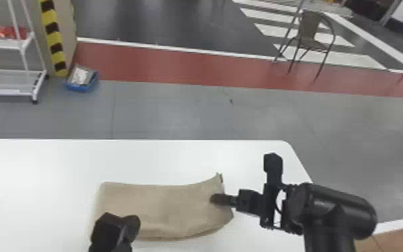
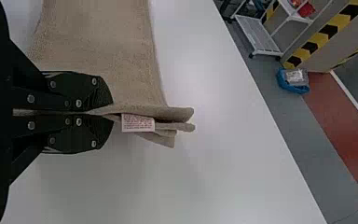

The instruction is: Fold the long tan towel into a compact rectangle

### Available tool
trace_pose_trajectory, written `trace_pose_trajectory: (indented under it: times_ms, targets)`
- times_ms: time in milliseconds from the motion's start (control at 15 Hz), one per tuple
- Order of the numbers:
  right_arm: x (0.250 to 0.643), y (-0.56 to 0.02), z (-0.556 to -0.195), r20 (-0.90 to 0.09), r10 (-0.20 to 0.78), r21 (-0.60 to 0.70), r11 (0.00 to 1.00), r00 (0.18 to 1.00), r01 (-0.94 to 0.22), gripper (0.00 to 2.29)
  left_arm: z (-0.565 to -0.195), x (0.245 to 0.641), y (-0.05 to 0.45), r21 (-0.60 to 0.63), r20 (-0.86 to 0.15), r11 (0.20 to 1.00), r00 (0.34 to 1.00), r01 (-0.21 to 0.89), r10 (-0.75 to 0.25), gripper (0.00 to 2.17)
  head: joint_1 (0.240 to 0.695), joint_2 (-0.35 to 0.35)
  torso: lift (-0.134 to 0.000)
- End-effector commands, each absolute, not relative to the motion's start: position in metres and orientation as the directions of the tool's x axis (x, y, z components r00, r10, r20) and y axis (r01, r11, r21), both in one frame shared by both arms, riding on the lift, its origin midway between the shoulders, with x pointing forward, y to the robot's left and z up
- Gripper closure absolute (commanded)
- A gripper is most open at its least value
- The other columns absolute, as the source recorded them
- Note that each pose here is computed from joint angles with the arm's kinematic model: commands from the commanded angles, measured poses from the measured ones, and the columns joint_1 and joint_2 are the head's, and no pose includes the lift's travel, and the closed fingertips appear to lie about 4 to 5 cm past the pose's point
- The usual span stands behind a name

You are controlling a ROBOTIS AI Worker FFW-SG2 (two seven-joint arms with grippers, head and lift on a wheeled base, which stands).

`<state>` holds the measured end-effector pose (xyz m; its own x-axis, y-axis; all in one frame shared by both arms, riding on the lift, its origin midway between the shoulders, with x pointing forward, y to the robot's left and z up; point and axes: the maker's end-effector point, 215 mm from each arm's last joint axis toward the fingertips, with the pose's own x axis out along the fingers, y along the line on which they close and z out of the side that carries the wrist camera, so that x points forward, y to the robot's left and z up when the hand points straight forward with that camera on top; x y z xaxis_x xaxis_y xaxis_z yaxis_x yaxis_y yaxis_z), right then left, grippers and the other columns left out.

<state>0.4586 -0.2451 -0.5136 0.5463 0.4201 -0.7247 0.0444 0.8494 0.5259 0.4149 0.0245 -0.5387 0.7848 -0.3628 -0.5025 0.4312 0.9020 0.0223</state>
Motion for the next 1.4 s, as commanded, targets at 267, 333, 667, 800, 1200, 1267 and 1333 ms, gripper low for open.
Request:
trace_pose_trajectory:
  times_ms: [267,333,667,800,1200,1267,1333]
  targets:
    - [0.464,-0.24,-0.481,-0.726,0.458,0.563,0.824,0.512,0.061,1.19,-0.524,0.468,0.023,-0.013,-0.471,0.897,0.788,0.442,-0.396,1.88,0.695,-0.263,0.0]
    - [0.466,-0.24,-0.475,-0.727,0.462,0.566,0.822,0.508,0.062,1.19,-0.532,0.469,0.025,-0.007,-0.492,0.896,0.779,0.444,-0.39,1.88,0.695,-0.261,0.0]
    - [0.49,-0.219,-0.44,-0.702,0.483,0.563,0.826,0.523,-0.006,1.19,-0.553,0.463,0.026,0.0,-0.53,0.892,0.756,0.452,-0.383,1.88,0.695,-0.244,0.0]
    - [0.496,-0.209,-0.433,-0.698,0.49,0.558,0.829,0.522,-0.032,1.19,-0.561,0.458,0.028,-0.001,-0.556,0.889,0.739,0.457,-0.38,1.88,0.695,-0.232,0.0]
    - [0.491,-0.165,-0.424,-0.688,0.53,0.548,0.827,0.496,-0.125,1.19,-0.569,0.458,0.021,-0.012,-0.566,0.882,0.724,0.472,-0.395,1.88,0.695,-0.188,0.0]
    - [0.49,-0.16,-0.424,-0.689,0.534,0.545,0.827,0.49,-0.137,1.19,-0.567,0.459,0.016,-0.013,-0.558,0.88,0.727,0.475,-0.401,1.88,0.695,-0.182,0.0]
    - [0.489,-0.157,-0.425,-0.694,0.533,0.539,0.83,0.484,-0.142,1.19,-0.566,0.458,0.015,-0.017,-0.549,0.88,0.731,0.475,-0.405,1.88,0.695,-0.173,0.0]
